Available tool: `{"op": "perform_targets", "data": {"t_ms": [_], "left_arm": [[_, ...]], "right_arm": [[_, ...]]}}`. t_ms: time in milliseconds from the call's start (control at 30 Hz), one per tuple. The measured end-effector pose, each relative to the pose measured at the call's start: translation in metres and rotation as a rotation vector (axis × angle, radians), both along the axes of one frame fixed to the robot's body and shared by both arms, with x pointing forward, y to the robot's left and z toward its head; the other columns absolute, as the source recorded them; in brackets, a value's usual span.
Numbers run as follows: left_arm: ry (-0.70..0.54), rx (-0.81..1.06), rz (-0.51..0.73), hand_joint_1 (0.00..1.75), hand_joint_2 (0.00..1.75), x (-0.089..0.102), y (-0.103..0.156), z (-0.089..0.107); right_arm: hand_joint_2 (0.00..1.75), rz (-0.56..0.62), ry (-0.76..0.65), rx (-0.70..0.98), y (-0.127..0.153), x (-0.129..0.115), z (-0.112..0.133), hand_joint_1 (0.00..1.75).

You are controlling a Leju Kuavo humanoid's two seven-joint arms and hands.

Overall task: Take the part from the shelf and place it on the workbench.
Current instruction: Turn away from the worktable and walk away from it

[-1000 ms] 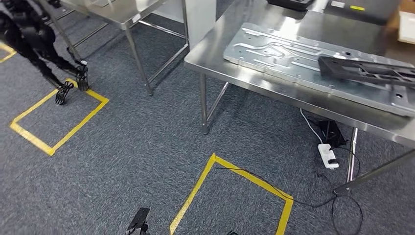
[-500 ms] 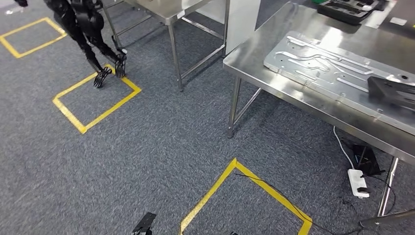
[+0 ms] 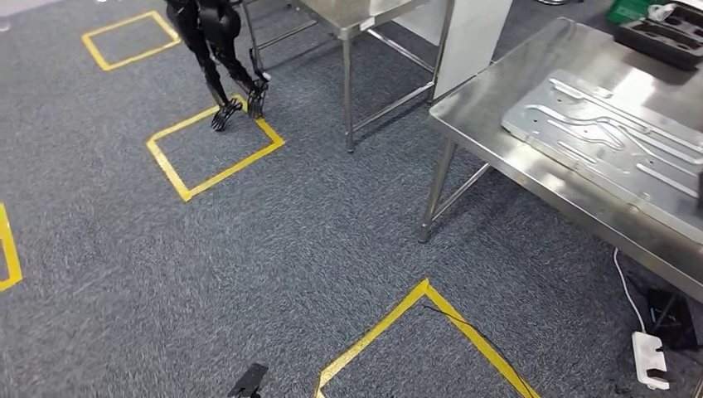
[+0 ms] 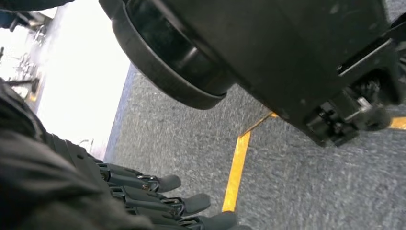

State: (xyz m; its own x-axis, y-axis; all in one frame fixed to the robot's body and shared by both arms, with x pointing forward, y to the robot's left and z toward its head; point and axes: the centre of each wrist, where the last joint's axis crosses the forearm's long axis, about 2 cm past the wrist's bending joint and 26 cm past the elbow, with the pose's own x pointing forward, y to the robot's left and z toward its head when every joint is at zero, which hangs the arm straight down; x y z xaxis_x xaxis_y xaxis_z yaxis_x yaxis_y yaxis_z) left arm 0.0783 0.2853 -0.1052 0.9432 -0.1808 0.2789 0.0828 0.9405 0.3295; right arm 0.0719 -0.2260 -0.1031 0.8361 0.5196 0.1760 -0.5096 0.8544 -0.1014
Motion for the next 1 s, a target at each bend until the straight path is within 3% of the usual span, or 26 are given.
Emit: {"op": "perform_targets", "data": {"t_ms": [667,1000], "left_arm": [[0.032,0.009,-0.008,0.0,0.0,-0.013,-0.001,-0.002],[0.029,0.008,-0.021,0.0,0.0,-0.008,-0.003,-0.001]], "right_arm": [[0.0,0.02,0.003,0.009,0.003,0.001,0.0,0.0],[0.0,0.023,0.014,0.009,0.004,-0.001,0.0,0.0]]}}
